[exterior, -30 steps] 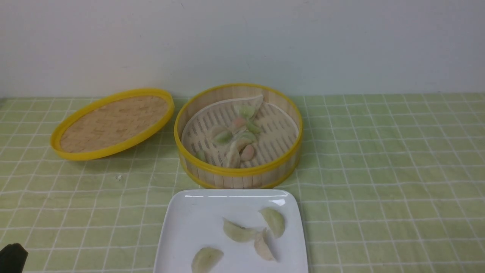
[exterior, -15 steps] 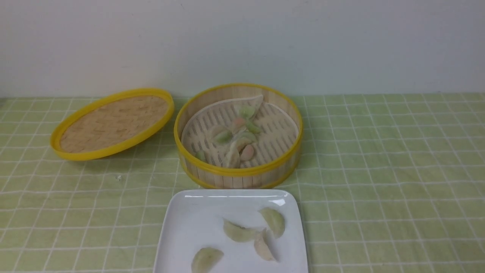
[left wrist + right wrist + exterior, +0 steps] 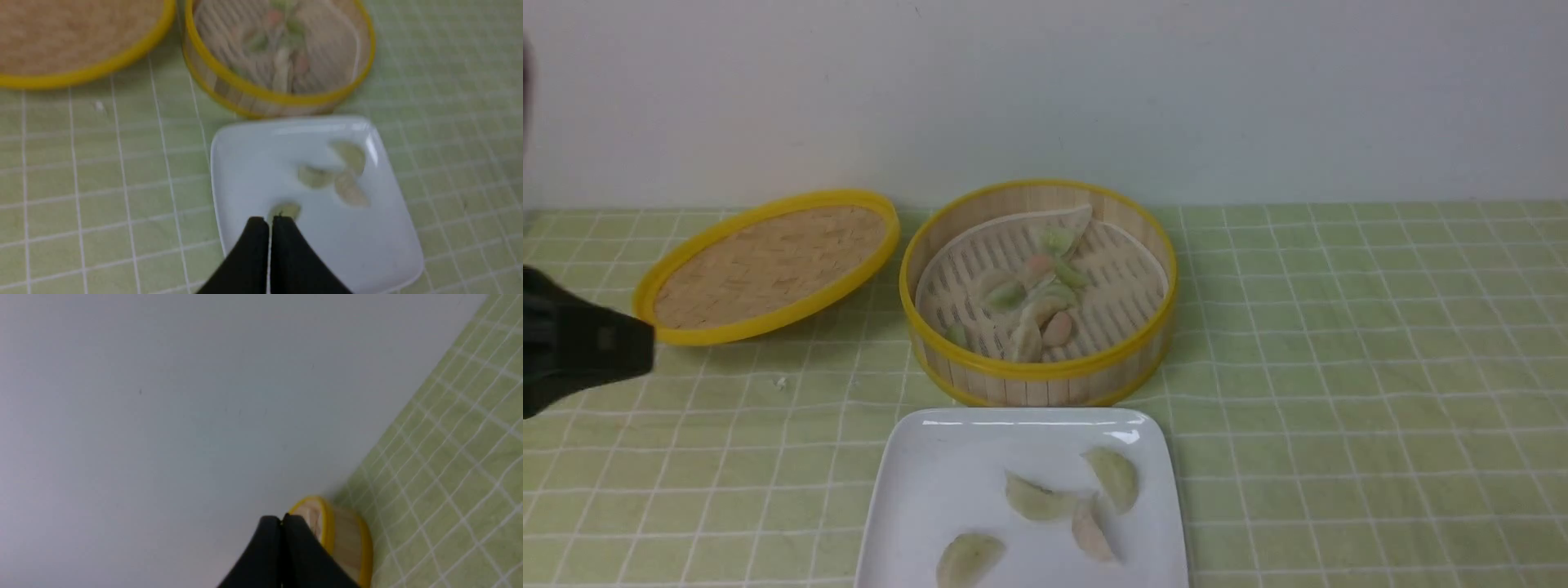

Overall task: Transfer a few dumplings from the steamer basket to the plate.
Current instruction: Use the left arm to grab a dumpling from the steamer

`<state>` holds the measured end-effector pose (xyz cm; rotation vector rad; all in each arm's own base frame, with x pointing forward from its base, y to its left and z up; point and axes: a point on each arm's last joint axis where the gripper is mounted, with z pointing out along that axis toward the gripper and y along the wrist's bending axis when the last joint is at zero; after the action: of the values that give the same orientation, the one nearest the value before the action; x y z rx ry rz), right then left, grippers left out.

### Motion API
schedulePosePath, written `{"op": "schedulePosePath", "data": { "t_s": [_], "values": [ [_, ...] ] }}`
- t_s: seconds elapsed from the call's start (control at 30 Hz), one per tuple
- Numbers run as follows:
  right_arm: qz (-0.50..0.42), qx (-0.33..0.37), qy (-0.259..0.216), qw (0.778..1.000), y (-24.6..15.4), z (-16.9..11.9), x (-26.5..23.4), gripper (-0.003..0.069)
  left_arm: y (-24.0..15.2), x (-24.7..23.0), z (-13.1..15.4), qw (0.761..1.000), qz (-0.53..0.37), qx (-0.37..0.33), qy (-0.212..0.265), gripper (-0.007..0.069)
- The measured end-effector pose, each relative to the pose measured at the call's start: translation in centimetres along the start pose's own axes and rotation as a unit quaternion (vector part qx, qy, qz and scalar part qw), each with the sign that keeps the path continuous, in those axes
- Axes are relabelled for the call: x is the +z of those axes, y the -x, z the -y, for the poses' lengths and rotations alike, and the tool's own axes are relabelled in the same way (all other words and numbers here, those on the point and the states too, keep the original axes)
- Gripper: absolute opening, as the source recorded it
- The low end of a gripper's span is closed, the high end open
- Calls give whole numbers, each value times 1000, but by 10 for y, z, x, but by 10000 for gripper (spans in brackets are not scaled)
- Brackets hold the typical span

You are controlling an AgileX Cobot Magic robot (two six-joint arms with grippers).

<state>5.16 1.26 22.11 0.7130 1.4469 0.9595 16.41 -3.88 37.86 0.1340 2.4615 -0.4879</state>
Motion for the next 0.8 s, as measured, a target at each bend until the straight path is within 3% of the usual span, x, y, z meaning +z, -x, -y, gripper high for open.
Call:
{"op": "schedulePosePath", "data": {
  "t_s": [0.13, 0.23, 0.27, 0.3, 0.37, 0.4, 0.47, 0.5, 0.63, 0.8],
  "values": [
    [-69, -96, 20, 993, 9, -43, -2, -14, 25, 64, -21, 994, -109, -13, 2, -6],
    [-170, -190, 6, 967, 14, -73, 5, -14, 37, 112, -23, 981, -192, 7, 5, -6],
    [-167, -197, 9, 966, 15, -76, 4, -14, 37, 115, -22, 980, -197, 8, 3, -6],
    [-252, -238, -17, 938, 16, -87, 12, -14, 39, 134, -11, 972, -231, 41, 2, -6],
    [-323, -268, -50, 906, 17, -90, 19, -14, 43, 149, 1, 967, -244, 72, 3, -6],
    [-377, -280, -77, 880, 18, -92, 25, -14, 48, 157, 9, 965, -245, 89, 5, -6],
    [-436, -306, -124, 837, 24, -90, 37, -14, 61, 172, 26, 967, -228, 115, 5, -6],
    [-445, -310, -133, 829, 26, -91, 41, -14, 67, 176, 31, 968, -218, 126, 3, -6],
    [-459, -318, -151, 816, 30, -91, 51, -14, 92, 201, 49, 974, -172, 146, -6, -6],
    [-447, -310, -132, 829, 29, -95, 55, -14, 103, 249, 52, 975, -152, 164, -6, 0]
  ]
}}
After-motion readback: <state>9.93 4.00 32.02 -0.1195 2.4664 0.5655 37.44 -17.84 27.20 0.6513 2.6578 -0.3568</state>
